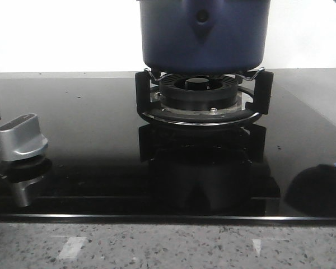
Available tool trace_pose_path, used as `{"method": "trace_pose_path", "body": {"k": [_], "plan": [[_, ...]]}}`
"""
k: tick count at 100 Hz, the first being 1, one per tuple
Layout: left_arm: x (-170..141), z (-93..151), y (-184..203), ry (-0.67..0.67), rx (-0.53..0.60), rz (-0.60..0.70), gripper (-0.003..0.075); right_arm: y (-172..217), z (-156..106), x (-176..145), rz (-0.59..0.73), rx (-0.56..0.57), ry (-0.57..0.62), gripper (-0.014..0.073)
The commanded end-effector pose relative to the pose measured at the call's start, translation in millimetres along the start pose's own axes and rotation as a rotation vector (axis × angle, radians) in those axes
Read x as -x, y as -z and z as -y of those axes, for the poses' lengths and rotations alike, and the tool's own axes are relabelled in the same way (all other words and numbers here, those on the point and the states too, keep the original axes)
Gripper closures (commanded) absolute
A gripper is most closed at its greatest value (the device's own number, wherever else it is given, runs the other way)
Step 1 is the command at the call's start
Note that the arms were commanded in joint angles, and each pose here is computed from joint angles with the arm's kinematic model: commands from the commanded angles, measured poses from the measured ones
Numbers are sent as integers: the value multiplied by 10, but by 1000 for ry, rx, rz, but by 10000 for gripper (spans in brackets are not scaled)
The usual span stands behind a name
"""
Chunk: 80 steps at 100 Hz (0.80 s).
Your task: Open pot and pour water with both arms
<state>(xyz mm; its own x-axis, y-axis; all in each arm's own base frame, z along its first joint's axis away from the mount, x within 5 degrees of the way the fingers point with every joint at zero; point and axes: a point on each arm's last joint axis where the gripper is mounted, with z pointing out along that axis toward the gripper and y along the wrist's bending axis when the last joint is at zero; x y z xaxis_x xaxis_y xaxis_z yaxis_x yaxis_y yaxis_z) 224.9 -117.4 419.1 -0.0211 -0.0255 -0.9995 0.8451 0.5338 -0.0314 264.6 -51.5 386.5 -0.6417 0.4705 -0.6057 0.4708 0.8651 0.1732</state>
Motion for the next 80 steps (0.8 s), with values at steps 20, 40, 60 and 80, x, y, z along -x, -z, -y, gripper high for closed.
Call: {"method": "trace_pose_path", "body": {"k": [20, 40, 60, 80], "plan": [[239, 100, 75, 9, -28, 106, 364, -207, 311, -508, -92, -37, -44, 669], [238, 117, 63, 10, -34, 105, 364, -352, 362, -753, -209, -48, -22, 669], [198, 192, -16, 6, -73, 83, 364, -360, 381, -813, -259, -60, 20, 670], [152, 176, -75, 22, -85, 69, 364, -355, 390, -829, -278, -69, 27, 669]]}}
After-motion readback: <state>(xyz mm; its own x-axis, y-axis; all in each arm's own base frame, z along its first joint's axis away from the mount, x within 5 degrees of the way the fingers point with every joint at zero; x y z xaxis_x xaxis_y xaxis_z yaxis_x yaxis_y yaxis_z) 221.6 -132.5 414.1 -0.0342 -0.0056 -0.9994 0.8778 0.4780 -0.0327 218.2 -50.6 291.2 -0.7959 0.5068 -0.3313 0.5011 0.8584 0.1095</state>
